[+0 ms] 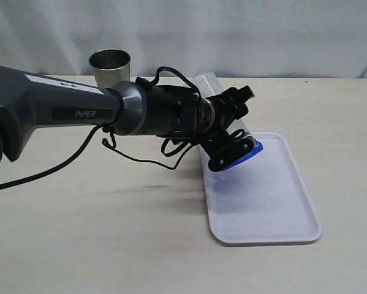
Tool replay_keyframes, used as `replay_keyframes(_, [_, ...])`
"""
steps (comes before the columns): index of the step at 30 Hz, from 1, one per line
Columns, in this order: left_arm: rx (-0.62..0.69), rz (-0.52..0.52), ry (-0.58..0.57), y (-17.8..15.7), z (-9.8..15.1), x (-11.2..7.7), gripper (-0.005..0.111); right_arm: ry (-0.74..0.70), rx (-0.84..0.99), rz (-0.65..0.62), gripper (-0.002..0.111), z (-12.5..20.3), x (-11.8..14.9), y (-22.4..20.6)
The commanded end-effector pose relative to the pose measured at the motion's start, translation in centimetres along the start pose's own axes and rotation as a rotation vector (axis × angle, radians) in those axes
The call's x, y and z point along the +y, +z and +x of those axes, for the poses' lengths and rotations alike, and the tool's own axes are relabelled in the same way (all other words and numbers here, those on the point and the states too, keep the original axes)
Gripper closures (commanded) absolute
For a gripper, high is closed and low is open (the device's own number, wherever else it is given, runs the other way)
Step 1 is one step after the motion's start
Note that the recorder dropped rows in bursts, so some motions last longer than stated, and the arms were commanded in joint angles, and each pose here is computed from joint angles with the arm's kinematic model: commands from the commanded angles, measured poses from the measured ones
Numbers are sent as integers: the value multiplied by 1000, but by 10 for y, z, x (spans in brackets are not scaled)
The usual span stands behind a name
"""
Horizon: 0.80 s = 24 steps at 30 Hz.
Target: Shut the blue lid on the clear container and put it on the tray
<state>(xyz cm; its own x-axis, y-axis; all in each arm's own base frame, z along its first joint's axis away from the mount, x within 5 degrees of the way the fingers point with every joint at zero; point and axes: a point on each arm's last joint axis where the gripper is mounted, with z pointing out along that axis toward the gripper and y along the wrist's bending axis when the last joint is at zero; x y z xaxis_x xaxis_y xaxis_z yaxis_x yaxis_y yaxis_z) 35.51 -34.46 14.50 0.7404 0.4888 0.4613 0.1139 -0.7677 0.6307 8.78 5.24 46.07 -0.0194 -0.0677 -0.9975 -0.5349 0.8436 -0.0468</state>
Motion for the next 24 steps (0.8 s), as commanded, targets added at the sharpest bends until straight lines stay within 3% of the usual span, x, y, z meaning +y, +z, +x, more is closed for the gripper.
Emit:
replay_keyframes(1, [-16,-44,-64,-4,-2,10,107,-3,9,3,104,1,0,0])
replay_keyframes(6, [-55,-65,-231,-4,-5,12,107,-3,13,1,104,2,0,0])
replay_keyframes(18, [-405,-333,-1281,-13,-7,45,107,-3,17,0,104,2,0,0])
replay_keyframes(20, [-480,-350,-1414,-16,-7,49,107,-6,16,0,104,2,0,0])
replay_keyframes(24, [-712,-349,-1578,-23,-15,59,107,-6,16,0,104,2,0,0])
